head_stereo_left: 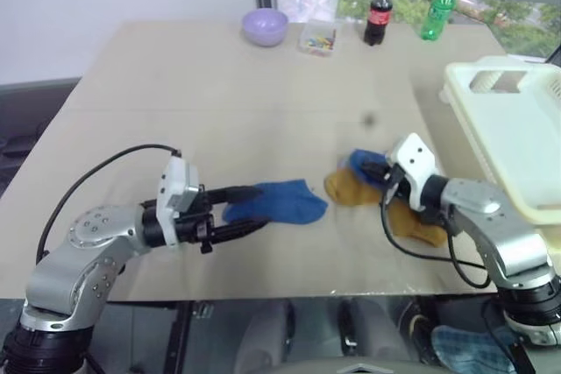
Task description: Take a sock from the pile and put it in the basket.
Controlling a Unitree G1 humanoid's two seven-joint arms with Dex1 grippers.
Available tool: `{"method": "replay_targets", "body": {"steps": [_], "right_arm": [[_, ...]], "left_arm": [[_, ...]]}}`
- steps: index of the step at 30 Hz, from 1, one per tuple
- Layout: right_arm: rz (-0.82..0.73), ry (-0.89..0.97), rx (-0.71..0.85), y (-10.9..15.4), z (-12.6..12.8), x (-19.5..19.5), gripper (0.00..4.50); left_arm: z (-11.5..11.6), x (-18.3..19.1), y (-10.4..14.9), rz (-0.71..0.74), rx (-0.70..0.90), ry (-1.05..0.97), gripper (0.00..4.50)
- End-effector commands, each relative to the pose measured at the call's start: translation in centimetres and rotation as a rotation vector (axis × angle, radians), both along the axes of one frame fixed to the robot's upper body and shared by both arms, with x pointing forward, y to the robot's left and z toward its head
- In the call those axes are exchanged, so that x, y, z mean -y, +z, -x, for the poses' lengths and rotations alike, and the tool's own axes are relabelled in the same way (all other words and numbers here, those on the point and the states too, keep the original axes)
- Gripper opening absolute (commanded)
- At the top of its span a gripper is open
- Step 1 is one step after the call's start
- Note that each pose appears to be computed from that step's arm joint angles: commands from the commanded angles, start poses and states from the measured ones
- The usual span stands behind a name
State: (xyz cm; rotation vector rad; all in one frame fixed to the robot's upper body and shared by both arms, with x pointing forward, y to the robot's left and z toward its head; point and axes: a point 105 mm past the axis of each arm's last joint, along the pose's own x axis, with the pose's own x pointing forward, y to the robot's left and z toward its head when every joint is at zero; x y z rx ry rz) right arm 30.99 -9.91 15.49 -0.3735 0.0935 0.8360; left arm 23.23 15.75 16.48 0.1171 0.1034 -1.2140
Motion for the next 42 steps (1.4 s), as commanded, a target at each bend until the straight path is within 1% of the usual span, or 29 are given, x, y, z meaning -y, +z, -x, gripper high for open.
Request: {"method": "replay_targets", "body": {"steps": [1,4,8,10,13,15,16,18,19,20,22,23,26,29,31,33,35,38,41,42], "right_arm": [[-0.035,0.043,0.051,1.7,-1.1,-1.8,0.02],[-0.061,0.101,0.065,2.5,-3.1,-5.0,0.02],[-0.072,0.203,0.083,2.1,-5.5,-10.7,0.02],[-0.064,0.259,0.081,1.6,-6.3,-13.4,0.02],[-0.038,0.331,0.093,1.1,-6.7,-16.5,0.02],[-0.019,0.401,0.081,0.4,-6.1,-19.1,0.02],[-0.015,0.471,0.057,0.1,-5.3,-20.1,0.02],[-0.034,0.509,0.061,0.1,-4.8,-21.1,0.55],[-0.044,0.497,0.085,0.4,-4.9,-21.3,0.77],[-0.052,0.473,0.116,0.9,-5.2,-21.2,1.16],[-0.074,0.453,0.139,1.7,-5.6,-20.5,2.15],[-0.085,0.461,0.142,2.1,-5.5,-20.0,2.56],[-0.122,0.396,0.151,3.3,-6.1,-17.8,2.56],[-0.116,0.294,0.121,3.1,-6.5,-15.4,2.56],[-0.07,0.238,0.115,2.3,-6.8,-14.0,2.56],[-0.06,0.157,0.059,1.2,-7.6,-12.5,2.56],[-0.035,0.089,0.004,-0.4,-8.4,-11.3,2.56],[-0.011,0.062,-0.05,-2.1,-8.9,-11.0,2.56],[0.01,0.058,-0.077,-3.1,-9.1,-11.3,2.56],[0.02,0.064,-0.087,-3.5,-9.0,-11.4,2.18]], "left_arm": [[-0.3,-0.3,0.7,0.021,0.038,0.043,2.74],[-0.5,-1.0,0.5,0.029,0.037,0.106,2.74],[-0.7,-2.4,0.1,0.016,0.036,0.192,2.74],[-0.8,-3.1,-0.1,0.001,0.037,0.235,2.74],[-1.0,-4.1,-0.3,-0.022,0.037,0.304,2.74],[-1.4,-5.0,-0.4,-0.031,0.04,0.373,2.74],[-1.7,-5.5,-0.5,-0.038,0.033,0.419,2.74],[-2.3,-6.2,-0.6,-0.047,0.039,0.486,2.74],[-2.6,-6.4,-0.6,-0.045,0.042,0.51,2.74],[-2.8,-6.6,-0.5,-0.048,0.047,0.534,2.74],[-3.6,-6.9,-0.3,-0.04,0.058,0.591,2.74],[-4.1,-7.2,-0.4,-0.031,0.047,0.632,2.74],[-5.5,-7.2,-0.8,-0.04,0.025,0.702,2.74],[-6.8,-7.1,-1.3,-0.064,0.011,0.742,2.74],[-7.5,-7.2,-2.0,-0.082,-0.004,0.767,2.74],[-8.5,-7.2,-2.9,-0.1,-0.024,0.796,2.74],[-10.0,-7.7,-4.2,-0.125,-0.063,0.872,2.74],[-11.4,-7.9,-5.6,-0.149,-0.099,0.935,2.74],[-12.2,-7.4,-6.6,-0.157,-0.12,0.942,2.74],[-12.3,-6.8,-6.8,-0.15,-0.125,0.923,2.74]]}}
